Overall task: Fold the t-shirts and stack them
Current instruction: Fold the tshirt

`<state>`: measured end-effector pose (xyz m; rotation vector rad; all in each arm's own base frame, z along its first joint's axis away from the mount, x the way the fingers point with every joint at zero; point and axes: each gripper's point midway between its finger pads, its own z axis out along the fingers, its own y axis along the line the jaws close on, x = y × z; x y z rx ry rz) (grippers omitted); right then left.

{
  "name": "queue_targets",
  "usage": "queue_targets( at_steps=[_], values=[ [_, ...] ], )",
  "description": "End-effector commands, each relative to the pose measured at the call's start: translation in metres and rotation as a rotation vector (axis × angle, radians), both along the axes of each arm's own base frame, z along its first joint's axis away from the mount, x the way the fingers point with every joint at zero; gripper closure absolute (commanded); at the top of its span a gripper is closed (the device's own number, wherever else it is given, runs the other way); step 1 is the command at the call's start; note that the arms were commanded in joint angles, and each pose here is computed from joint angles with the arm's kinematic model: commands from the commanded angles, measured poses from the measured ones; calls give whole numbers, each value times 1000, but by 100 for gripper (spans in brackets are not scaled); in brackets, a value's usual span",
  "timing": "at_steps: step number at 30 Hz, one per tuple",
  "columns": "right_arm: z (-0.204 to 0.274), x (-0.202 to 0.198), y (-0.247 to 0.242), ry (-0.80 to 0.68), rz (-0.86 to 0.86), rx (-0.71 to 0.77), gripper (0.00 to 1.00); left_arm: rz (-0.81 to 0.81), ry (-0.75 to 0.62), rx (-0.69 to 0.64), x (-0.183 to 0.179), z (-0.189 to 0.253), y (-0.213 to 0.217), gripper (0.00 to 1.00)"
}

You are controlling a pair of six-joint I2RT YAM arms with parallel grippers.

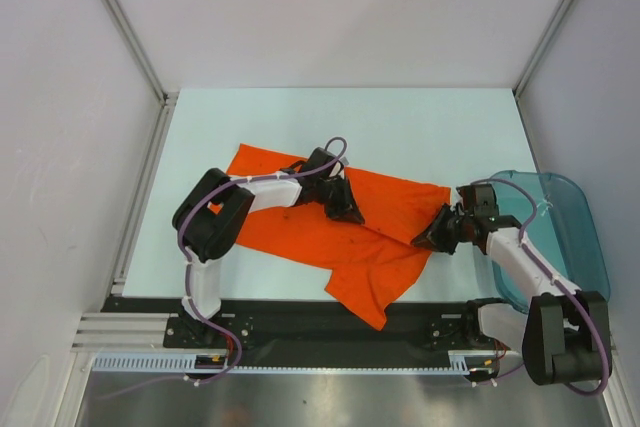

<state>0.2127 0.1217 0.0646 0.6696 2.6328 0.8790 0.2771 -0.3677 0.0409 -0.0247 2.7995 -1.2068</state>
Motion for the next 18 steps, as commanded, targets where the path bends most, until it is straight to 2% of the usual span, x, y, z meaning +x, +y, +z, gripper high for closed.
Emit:
queue_targets(
  at_steps=[1,5,11,12,14,17,18],
  values=[
    [3,-9,4,13,2,28,100,-32,-18,-30,1,13,-3,87],
    [-4,-14,3,26,0,21,100,-38,-20,-17,0,13,0,91],
    [-9,-15,-1,35,-1,-1,99,-45,-21,13,-5,14,6,91],
    [-10,-15,-1,36,-1,-9,96,-45,-27,12,-3,17,6,89],
    [-13,-17,-5,40,8,-31,89,-50,-30,46,-4,16,12,79],
    [-5,-12,-16,10,33,-100,73,-70,-91,78,0,27,22,65],
    [1,-8,-21,4,24,-130,62,-75,-110,82,2,32,24,61]
  ],
)
